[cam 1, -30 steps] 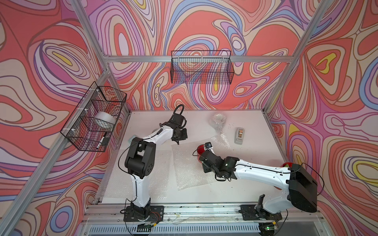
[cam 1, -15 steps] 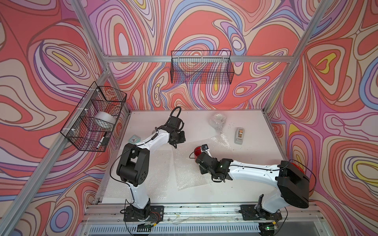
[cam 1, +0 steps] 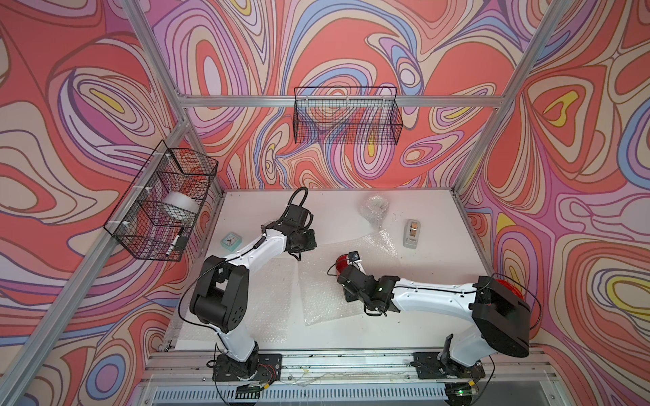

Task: Wrap mugs in bubble wrap
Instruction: Place the mug on the bubble wrap.

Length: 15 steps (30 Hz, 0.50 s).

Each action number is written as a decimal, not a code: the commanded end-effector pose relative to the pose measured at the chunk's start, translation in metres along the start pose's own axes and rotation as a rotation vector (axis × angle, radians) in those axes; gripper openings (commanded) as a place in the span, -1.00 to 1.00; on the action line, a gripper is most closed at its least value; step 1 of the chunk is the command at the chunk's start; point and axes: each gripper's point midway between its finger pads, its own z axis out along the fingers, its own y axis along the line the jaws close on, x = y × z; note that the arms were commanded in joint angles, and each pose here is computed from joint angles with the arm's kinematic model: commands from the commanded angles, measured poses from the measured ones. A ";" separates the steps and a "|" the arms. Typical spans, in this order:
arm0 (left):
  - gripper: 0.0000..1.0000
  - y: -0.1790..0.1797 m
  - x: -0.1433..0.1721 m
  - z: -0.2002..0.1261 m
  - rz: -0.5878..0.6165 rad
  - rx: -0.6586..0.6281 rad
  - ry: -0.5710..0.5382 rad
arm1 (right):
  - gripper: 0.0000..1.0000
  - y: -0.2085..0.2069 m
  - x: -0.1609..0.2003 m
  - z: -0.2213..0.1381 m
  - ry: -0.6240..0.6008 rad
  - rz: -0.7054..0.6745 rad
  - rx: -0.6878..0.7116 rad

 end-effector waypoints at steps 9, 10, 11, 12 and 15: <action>-0.42 0.003 0.095 -0.001 -0.014 -0.019 0.091 | 0.12 -0.045 -0.034 -0.049 -0.038 0.129 0.015; -0.42 0.005 0.099 0.002 -0.017 -0.024 0.100 | 0.09 -0.061 -0.032 -0.046 -0.002 0.179 0.039; -0.42 0.007 0.103 0.004 -0.018 -0.032 0.110 | 0.07 -0.078 -0.026 -0.043 0.053 0.239 0.064; -0.42 0.009 0.105 0.006 -0.018 -0.042 0.116 | 0.06 -0.097 -0.021 -0.040 0.106 0.306 0.084; -0.42 0.014 0.107 0.009 -0.013 -0.072 0.129 | 0.05 -0.137 -0.004 -0.038 0.236 0.443 0.110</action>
